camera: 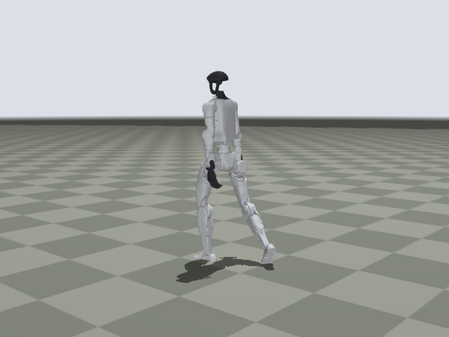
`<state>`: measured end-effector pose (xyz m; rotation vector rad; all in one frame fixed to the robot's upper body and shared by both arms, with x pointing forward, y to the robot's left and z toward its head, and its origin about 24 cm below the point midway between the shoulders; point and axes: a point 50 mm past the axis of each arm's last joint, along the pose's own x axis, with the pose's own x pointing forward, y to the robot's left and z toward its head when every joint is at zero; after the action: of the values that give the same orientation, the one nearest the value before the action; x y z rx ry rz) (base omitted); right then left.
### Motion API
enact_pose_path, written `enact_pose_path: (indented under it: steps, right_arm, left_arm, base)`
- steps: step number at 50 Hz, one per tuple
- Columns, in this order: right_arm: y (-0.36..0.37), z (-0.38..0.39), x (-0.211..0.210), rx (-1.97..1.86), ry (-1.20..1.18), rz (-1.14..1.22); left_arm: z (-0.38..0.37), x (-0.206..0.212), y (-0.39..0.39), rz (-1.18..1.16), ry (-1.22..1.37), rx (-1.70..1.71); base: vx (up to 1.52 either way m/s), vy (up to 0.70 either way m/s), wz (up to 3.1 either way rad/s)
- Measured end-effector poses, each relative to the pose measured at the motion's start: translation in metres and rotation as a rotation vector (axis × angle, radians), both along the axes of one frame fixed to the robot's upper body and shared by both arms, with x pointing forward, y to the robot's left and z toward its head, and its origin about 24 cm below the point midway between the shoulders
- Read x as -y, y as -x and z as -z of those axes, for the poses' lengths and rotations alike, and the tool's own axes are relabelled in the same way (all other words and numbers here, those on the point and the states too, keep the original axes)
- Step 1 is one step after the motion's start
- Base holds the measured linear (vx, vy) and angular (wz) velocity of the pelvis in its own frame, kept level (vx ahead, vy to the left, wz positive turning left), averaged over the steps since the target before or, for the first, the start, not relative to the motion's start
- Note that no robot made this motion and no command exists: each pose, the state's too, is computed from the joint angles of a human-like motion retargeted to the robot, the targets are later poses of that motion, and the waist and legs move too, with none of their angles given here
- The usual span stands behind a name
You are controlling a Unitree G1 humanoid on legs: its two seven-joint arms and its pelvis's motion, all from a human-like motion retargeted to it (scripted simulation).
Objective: Walk run
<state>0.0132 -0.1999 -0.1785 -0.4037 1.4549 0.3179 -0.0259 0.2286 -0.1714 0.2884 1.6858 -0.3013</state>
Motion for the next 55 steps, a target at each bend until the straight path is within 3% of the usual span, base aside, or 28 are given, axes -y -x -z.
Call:
enact_pose_path:
  steps: [9,23,33,43,55]
  right_arm:
    - [0.026,-0.001,0.005,-0.074,0.007,0.091]
    - [0.054,-0.003,0.006,-0.169,-0.017,0.172]
    - [0.046,-0.002,0.005,-0.163,-0.022,0.178]
    - [-0.037,-0.004,0.008,0.056,0.006,0.052]
    - [-0.09,-0.012,0.001,0.238,-0.003,-0.133]
  left_arm:
    - [-0.01,-0.026,-0.098,0.104,-0.061,0.27]
    - [-0.049,-0.017,-0.215,0.313,-0.008,0.629]
    - [-0.008,-0.005,-0.11,0.201,0.004,0.378]
    - [0.002,0.01,0.001,0.064,0.013,0.011]
    - [0.002,0.026,0.028,0.073,0.062,-0.095]
  base:
    - [0.58,0.11,0.05]
    - [0.66,0.02,0.53]
    - [0.87,-0.01,0.08]
    - [0.65,0.0,0.03]
    - [0.61,0.13,-0.27]
